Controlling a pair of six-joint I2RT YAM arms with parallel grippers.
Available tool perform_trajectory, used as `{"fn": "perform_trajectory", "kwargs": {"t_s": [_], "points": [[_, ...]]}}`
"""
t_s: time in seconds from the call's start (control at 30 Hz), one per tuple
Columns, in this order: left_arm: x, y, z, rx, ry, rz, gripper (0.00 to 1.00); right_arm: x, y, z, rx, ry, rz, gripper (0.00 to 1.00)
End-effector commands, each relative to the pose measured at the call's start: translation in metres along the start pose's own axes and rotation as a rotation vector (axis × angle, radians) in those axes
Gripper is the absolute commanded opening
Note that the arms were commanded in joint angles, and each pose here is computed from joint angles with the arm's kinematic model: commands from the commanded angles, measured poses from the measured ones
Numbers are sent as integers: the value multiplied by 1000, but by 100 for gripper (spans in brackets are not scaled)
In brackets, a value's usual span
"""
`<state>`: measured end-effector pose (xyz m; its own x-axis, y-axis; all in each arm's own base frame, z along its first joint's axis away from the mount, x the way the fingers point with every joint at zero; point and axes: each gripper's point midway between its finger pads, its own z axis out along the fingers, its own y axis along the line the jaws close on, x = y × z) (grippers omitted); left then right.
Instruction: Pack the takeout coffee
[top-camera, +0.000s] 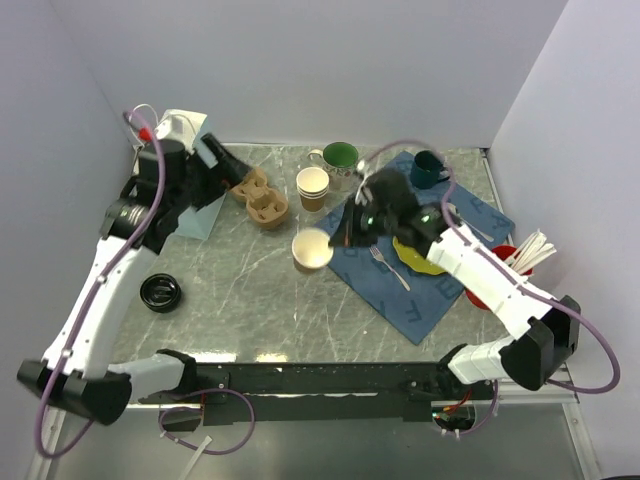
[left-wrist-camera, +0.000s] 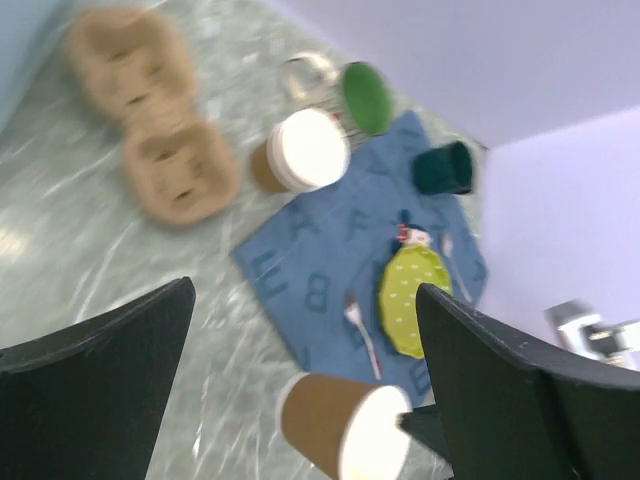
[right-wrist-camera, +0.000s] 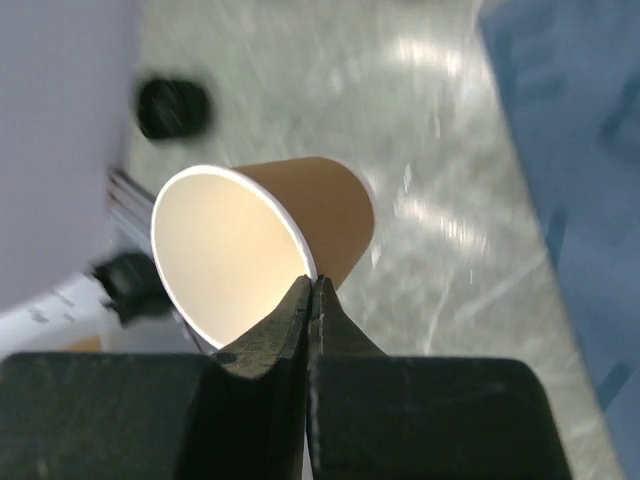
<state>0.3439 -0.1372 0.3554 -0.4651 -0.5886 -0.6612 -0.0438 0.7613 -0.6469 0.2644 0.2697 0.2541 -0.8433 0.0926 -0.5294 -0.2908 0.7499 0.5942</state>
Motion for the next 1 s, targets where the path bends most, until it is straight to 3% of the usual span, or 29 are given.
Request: {"fn": "perform_trajectory", "kwargs": {"t_s": [0.0,0.1,0.3,0.57,0.77,0.97], "points": [[21,55,-33,-236,-1,-123,99,33,-10,19,41,1,12,0],[29,88,-55,-362,-66,-230,99,56,-8,35,46,53,-25,0],[53,139,-78,-554,-83,-295,97,73,-6,61,37,89,-74,0],[80,210,-83,-878,-47,-238,91,81,-14,89,42,119,-48,1],[98,238,-75,-953,-23,-223,86,106,-37,98,118,168,-16,2],[115,264,-62,-982,0,-163,82,102,-48,97,188,154,-17,16]]}}
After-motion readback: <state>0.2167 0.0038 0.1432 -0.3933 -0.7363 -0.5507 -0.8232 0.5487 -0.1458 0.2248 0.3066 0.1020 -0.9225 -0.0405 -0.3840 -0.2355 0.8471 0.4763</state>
